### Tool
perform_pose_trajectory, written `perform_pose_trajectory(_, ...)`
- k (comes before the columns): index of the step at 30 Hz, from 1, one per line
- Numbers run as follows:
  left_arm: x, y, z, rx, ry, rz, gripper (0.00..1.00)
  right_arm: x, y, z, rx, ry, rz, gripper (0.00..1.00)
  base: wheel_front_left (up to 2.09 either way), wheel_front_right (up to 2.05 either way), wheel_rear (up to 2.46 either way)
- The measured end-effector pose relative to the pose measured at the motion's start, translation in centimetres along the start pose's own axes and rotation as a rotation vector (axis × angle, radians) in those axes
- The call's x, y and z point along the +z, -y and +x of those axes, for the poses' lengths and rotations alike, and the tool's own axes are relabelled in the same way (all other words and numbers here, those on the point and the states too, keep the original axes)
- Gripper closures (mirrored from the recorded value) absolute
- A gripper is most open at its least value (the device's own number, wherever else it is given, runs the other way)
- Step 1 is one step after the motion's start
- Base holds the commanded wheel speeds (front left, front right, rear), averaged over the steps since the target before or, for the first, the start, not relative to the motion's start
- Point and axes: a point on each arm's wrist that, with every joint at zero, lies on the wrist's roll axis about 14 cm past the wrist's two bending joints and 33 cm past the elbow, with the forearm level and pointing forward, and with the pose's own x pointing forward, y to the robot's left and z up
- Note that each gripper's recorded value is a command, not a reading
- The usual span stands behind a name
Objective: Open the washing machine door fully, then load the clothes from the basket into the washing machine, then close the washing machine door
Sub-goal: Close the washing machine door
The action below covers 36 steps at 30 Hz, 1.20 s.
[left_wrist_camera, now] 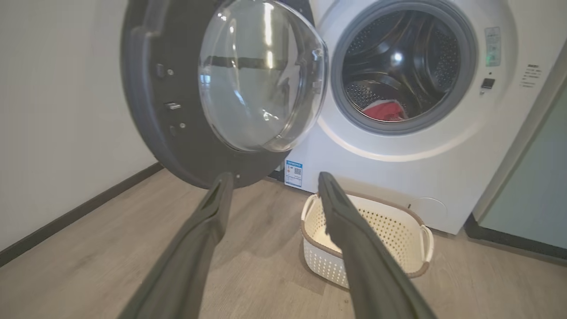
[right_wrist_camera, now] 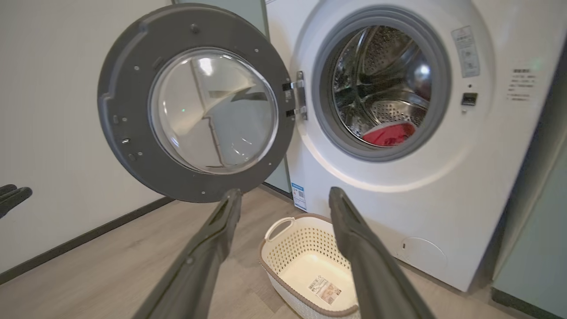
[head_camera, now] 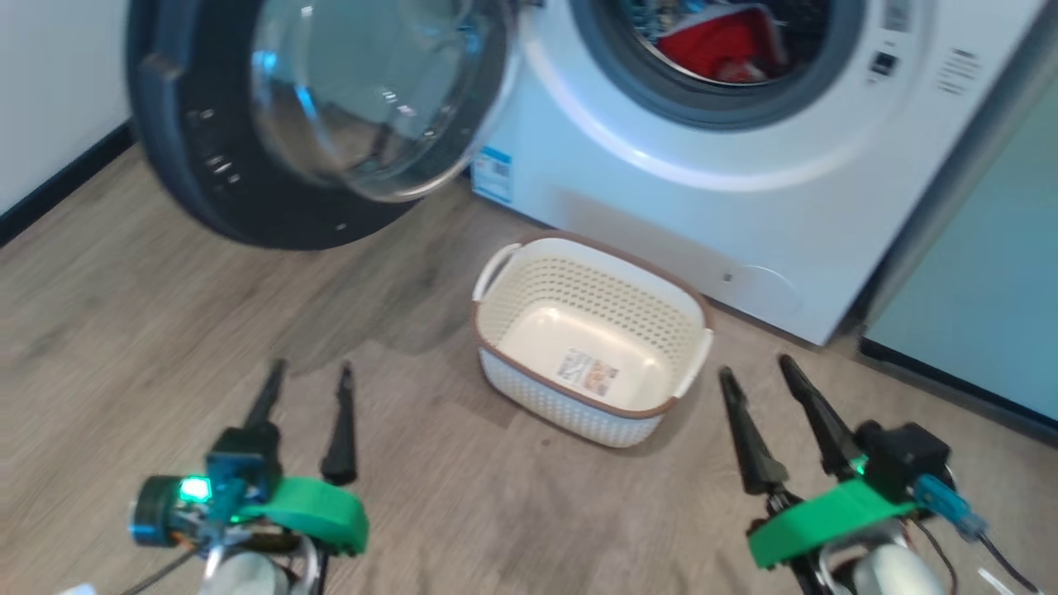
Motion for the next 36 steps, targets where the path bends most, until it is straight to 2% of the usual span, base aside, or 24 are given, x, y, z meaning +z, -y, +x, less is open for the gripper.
perform_pose_trajectory(5, 1.1, -3.6, -0.4, 0.124, 0.026, 0.025, 0.00, 0.2, -3.5, 3.1, 0.125, 0.016, 0.017, 0.00, 0.00, 0.00, 0.00)
perform_pose_trajectory(13, 1.0, -6.0, -1.3, 0.216, 0.011, 0.055, 0.00, -1.3, -5.9, 5.0, 0.213, -0.020, 0.035, 0.00, 0.00, 0.00, 0.00)
perform_pose_trajectory(36, 1.4, -5.5, -1.3, 0.223, 0.029, 0.034, 0.00, -0.5, -5.9, 5.5, 0.212, -0.002, 0.018, 0.00, 0.00, 0.00, 0.00)
